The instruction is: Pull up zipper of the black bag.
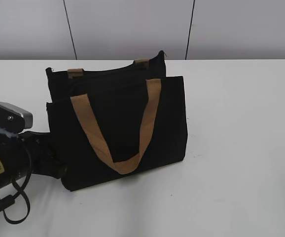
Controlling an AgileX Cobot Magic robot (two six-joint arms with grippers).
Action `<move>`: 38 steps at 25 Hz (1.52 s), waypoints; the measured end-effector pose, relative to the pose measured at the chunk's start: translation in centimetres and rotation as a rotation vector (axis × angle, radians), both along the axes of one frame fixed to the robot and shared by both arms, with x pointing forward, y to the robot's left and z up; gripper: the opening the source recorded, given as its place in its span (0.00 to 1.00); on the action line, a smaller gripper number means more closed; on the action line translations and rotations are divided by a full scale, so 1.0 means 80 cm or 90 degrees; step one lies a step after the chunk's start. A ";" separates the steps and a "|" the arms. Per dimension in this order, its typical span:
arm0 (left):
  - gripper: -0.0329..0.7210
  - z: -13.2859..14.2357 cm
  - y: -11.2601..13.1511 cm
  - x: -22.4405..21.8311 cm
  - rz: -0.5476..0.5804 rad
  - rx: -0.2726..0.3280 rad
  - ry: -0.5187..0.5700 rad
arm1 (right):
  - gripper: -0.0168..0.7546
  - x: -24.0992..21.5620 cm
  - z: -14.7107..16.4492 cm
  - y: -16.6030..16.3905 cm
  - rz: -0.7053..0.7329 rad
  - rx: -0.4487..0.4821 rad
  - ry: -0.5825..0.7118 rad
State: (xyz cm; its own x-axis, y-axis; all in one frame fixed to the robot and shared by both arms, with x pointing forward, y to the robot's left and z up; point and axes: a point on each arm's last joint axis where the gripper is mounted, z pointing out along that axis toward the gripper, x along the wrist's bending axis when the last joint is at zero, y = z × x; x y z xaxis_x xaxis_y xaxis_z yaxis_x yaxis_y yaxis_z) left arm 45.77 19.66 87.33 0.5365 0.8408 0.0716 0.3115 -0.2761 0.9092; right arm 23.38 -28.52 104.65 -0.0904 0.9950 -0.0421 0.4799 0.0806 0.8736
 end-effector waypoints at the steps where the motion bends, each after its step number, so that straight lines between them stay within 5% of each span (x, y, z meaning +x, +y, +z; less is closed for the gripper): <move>1: 0.35 0.000 0.000 0.000 -0.001 0.000 -0.001 | 0.64 0.000 0.000 0.000 0.000 0.000 0.000; 20: 0.34 0.000 -0.001 0.001 -0.002 -0.007 -0.010 | 0.64 0.000 0.000 0.000 0.000 0.000 0.000; 27: 0.08 -0.002 0.000 0.001 0.004 -0.006 -0.006 | 0.64 0.000 0.000 0.000 0.000 0.000 0.000; 38: 0.06 0.008 0.001 0.001 0.008 -0.010 -0.016 | 0.64 0.000 0.000 0.000 0.000 0.000 0.000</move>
